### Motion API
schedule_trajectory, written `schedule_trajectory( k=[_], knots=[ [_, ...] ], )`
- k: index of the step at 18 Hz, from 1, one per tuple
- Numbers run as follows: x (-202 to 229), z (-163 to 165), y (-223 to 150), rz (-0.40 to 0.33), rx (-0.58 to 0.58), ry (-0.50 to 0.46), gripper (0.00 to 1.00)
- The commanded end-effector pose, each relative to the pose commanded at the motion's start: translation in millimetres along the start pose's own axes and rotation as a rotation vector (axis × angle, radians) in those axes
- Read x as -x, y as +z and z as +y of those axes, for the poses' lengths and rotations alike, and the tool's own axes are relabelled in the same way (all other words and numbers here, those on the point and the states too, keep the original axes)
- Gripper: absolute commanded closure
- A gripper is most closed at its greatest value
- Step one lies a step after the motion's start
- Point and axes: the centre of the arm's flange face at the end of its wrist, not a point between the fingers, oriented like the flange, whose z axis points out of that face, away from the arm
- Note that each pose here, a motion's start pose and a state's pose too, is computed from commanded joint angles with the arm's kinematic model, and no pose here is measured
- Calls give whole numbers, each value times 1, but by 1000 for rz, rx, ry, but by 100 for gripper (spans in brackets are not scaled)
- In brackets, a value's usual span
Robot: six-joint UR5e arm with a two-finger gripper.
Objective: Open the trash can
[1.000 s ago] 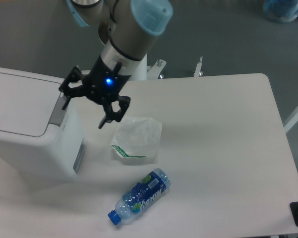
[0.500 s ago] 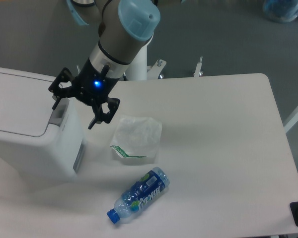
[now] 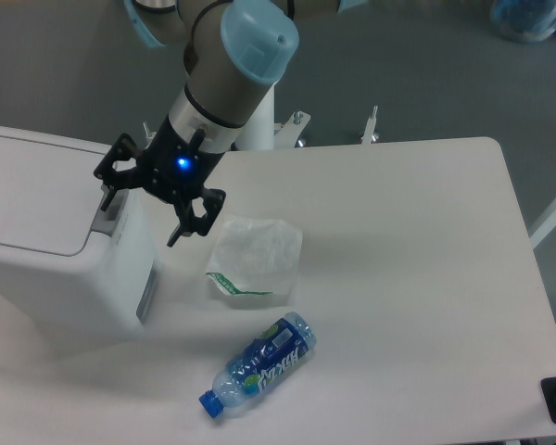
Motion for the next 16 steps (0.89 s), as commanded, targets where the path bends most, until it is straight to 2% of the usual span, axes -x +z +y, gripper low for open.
schedule_trajectory(
  k=[9,16],
  knots=[
    [1,0,1,1,1,-1,0],
    [-3,-18,-38,-45,-68,33,0]
  ],
)
